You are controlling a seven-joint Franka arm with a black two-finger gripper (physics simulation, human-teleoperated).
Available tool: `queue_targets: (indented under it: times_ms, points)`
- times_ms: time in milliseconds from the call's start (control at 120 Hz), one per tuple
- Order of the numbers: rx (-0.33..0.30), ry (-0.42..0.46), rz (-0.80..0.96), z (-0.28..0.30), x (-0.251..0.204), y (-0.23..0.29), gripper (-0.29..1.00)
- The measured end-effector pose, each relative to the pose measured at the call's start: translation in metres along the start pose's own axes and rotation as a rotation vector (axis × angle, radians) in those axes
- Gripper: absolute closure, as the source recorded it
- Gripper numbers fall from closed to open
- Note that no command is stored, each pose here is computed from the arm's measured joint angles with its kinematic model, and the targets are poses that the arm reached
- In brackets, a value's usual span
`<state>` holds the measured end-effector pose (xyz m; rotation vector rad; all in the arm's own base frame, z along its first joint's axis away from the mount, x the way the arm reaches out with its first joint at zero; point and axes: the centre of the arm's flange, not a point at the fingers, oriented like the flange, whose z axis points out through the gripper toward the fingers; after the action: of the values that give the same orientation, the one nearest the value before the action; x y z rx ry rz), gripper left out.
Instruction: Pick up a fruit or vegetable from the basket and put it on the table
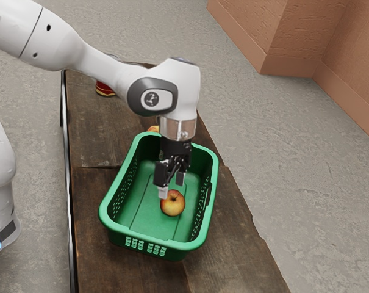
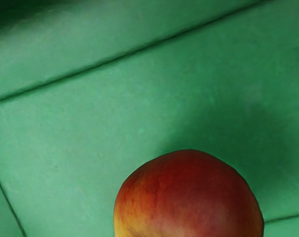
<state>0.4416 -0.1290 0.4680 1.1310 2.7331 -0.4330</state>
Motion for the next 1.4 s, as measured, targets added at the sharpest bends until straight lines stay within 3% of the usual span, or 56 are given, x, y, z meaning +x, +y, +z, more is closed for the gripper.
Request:
queue_targets:
  times_ms: [933,1142,1400]
  points:
    - [0.075,-0.019,-0.046,0.048,0.003,0.042,0.00]
    - [0.071,-0.025,-0.038,0.050,0.002,0.044,0.30]
    - [0.046,-0.040,-0.009,0.041,-0.003,0.039,0.38]
